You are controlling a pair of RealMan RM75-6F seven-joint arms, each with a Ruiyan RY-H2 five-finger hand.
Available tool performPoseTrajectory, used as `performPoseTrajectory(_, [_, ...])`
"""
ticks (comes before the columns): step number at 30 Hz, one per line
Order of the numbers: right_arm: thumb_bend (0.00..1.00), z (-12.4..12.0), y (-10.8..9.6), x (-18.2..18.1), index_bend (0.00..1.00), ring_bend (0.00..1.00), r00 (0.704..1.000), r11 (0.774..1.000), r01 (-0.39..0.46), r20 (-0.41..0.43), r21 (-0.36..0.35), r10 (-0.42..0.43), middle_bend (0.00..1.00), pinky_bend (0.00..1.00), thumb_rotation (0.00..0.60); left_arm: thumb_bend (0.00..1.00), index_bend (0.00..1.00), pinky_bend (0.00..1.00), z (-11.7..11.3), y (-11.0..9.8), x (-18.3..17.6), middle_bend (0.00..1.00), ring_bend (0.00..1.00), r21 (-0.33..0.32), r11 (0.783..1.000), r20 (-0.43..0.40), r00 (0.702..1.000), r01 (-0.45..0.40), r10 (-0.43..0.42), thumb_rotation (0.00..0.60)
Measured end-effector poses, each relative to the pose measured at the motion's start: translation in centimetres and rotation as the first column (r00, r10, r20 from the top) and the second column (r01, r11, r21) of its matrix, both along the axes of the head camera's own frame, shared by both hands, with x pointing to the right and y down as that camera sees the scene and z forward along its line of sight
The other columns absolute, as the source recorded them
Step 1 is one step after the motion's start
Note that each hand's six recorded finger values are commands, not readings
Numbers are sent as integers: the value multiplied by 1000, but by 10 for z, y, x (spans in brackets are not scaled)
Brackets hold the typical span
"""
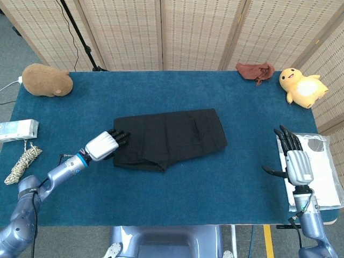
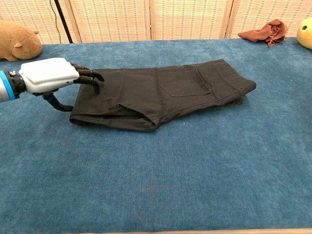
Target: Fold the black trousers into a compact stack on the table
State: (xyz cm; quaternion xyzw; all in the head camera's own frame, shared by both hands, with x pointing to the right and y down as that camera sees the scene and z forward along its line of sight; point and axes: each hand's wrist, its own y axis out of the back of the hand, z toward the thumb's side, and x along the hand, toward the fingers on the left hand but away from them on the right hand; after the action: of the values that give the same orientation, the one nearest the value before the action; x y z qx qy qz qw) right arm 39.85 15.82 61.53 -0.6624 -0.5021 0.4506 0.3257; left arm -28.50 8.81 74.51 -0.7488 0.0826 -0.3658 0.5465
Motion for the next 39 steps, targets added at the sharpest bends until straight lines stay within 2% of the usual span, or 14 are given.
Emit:
performPoseTrajectory(9, [0, -2, 0, 2, 0, 0, 1000, 1000, -6, 3, 4, 6, 0, 68, 600, 235, 214, 280, 5, 4, 4, 124, 106, -29, 999, 8, 1000, -20, 21, 600])
performPoseTrajectory(16, [0, -3, 0, 1, 0, 0, 1000, 1000, -7, 6, 1, 7, 0, 68, 600, 232, 183, 250, 4, 4, -8, 86, 70, -38, 999, 21, 1000, -1, 2, 600])
performPoseTrajectory(23, [0, -3, 0, 1, 0, 0, 1000, 1000, -9, 8, 1, 9, 0, 68, 600, 231, 176, 246, 8, 7, -7, 79, 64, -41, 999, 31, 1000, 0, 1, 600])
performPoseTrajectory(32, [0, -4, -1, 1, 0, 0, 1000, 1000, -13, 9, 2, 13, 0, 68, 600, 238, 206, 246, 9, 9, 3, 81, 75, -9, 1000, 31, 999, -17, 18, 600])
performPoseTrajectory(35, [0, -4, -1, 1, 0, 0, 1000, 1000, -10, 10, 4, 10, 0, 68, 600, 298, 240, 246, 8, 8, 3, 100, 86, 4, 1000, 28, 1000, -12, 12, 600])
performPoseTrajectory(39, [0, -4, -1, 0, 0, 0, 1000, 1000, -8, 10, 5, 8, 0, 68, 600, 481, 313, 246, 8, 7, 6, 157, 115, 6, 1000, 17, 1000, -1, 1, 600])
